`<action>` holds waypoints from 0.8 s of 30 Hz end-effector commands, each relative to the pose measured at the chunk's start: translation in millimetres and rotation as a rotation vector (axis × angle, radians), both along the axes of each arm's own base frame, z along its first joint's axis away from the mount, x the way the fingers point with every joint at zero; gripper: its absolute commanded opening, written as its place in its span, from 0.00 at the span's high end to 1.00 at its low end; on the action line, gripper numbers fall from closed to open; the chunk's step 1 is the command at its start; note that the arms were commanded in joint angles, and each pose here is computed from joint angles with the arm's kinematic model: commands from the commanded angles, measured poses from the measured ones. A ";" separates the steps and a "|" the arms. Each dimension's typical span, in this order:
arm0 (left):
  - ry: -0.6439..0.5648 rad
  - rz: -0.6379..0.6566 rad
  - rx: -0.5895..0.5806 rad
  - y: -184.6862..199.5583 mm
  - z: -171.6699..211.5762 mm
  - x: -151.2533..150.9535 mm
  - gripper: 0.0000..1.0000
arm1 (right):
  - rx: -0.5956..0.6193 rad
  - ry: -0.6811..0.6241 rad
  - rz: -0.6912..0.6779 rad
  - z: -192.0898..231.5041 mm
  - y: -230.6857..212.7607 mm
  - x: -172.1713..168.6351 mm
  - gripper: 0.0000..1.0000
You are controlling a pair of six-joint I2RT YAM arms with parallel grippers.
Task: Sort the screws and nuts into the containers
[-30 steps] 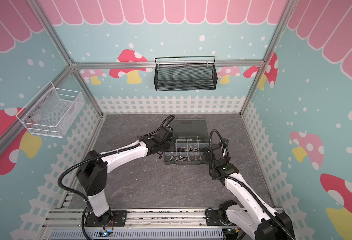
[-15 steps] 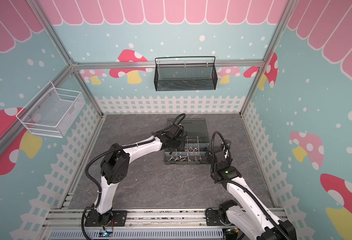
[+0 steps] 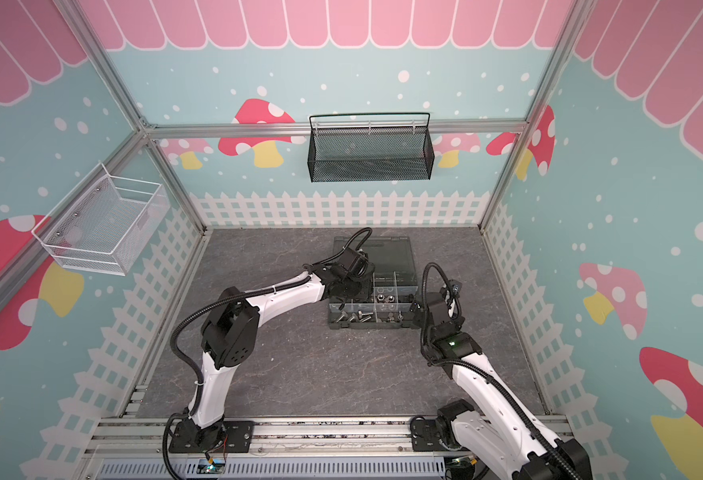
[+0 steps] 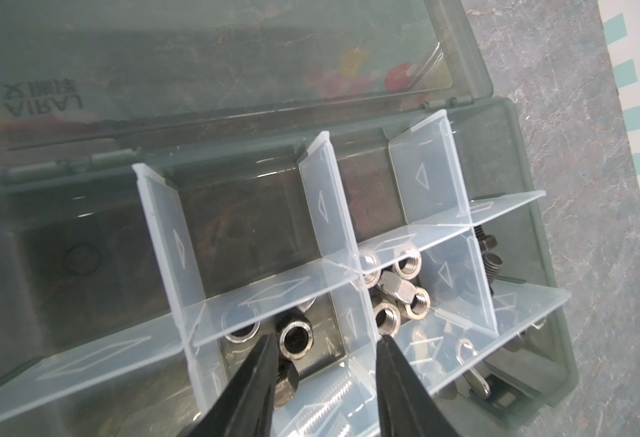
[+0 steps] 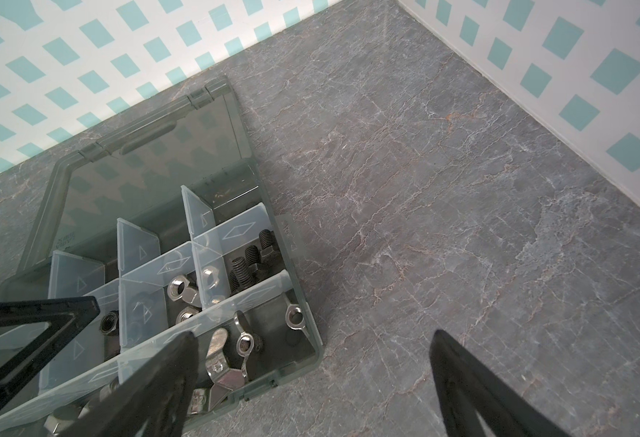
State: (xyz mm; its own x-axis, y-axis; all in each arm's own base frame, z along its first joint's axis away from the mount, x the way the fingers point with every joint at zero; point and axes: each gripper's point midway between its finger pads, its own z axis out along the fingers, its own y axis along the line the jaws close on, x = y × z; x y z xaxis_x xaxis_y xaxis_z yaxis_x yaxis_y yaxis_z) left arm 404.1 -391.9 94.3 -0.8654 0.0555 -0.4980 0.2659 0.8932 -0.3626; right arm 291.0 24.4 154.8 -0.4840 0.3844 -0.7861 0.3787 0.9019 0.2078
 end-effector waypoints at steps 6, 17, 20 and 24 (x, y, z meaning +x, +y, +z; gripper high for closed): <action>-0.145 0.024 -0.033 24.9 78.3 -10.0 0.52 | -0.018 -0.015 -0.041 7.4 -8.1 1.1 0.03; -0.293 0.226 0.013 126.3 123.0 -24.4 0.08 | -0.036 -0.039 -0.062 15.8 -13.1 1.8 0.03; -0.333 0.318 0.032 166.5 124.1 -27.3 0.01 | -0.046 -0.045 -0.064 18.1 -14.1 2.4 0.03; -0.350 0.444 0.064 221.0 115.3 -31.6 0.00 | -0.062 -0.061 -0.071 20.7 -16.4 4.0 0.03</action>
